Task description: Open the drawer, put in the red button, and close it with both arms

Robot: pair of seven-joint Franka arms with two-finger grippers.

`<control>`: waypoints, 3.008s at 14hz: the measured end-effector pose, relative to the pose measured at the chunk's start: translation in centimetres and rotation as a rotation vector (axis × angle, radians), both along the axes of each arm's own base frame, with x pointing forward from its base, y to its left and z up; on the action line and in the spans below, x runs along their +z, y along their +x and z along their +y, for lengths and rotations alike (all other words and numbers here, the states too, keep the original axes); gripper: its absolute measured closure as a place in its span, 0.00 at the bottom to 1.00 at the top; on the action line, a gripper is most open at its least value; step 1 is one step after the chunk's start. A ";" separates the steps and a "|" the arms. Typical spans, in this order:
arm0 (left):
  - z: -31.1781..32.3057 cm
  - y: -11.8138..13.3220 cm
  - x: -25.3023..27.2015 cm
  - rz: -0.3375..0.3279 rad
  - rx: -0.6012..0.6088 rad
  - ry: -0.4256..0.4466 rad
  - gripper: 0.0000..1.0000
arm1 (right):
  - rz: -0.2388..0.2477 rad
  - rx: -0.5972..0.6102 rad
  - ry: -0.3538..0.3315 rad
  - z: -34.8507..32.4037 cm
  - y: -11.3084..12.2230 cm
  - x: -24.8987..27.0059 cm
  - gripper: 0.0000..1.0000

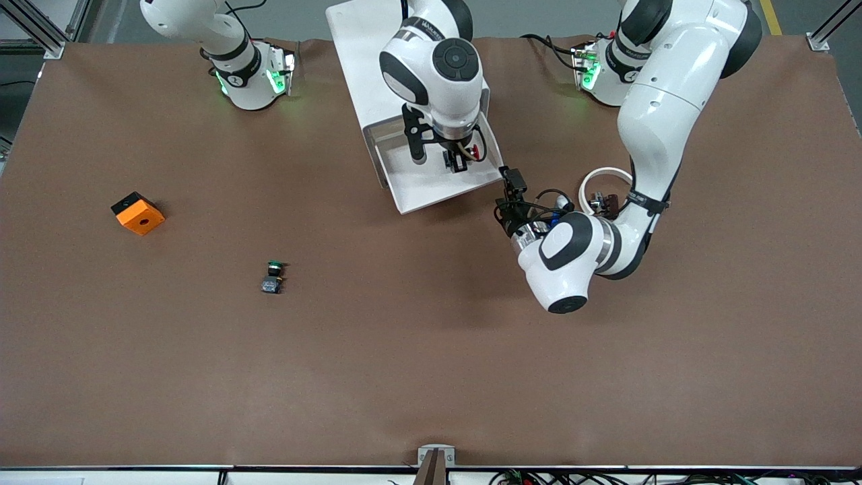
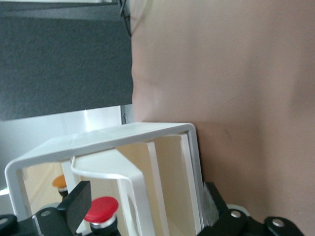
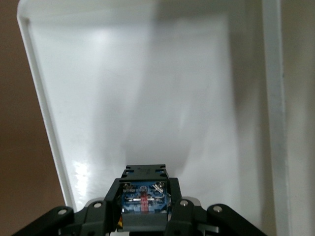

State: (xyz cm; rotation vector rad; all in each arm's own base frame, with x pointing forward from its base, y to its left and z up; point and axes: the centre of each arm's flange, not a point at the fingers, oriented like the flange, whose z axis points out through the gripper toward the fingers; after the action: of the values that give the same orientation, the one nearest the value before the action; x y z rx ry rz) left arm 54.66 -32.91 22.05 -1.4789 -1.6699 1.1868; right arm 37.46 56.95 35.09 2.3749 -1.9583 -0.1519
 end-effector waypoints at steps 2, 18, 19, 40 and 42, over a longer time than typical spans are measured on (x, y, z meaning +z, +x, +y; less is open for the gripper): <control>0.6 0.5 0.9 -0.049 -0.048 -0.049 0.00 | -0.004 0.000 -0.003 0.0 0.1 -0.3 0.59; 3.2 2.9 8.2 -0.376 -0.394 -0.323 0.00 | -0.058 0.018 0.013 0.5 0.5 -0.5 0.46; 3.0 3.1 8.5 -0.404 -0.415 -0.348 0.00 | -0.062 0.024 0.004 0.5 0.5 -0.8 0.46; 0.2 2.8 10.3 -0.872 -0.882 -0.671 0.00 | 0.007 0.669 0.021 -14.4 16.6 10.2 0.00; -1.0 2.4 11.3 -0.905 -0.920 -0.669 0.00 | 0.058 0.767 0.032 -19.2 18.8 11.1 0.00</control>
State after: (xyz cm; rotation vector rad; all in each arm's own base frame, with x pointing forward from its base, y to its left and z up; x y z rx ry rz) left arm 57.01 -33.92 33.38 -3.0470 -0.7120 0.5372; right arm 56.23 37.74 46.19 2.8913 -0.9088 -0.2014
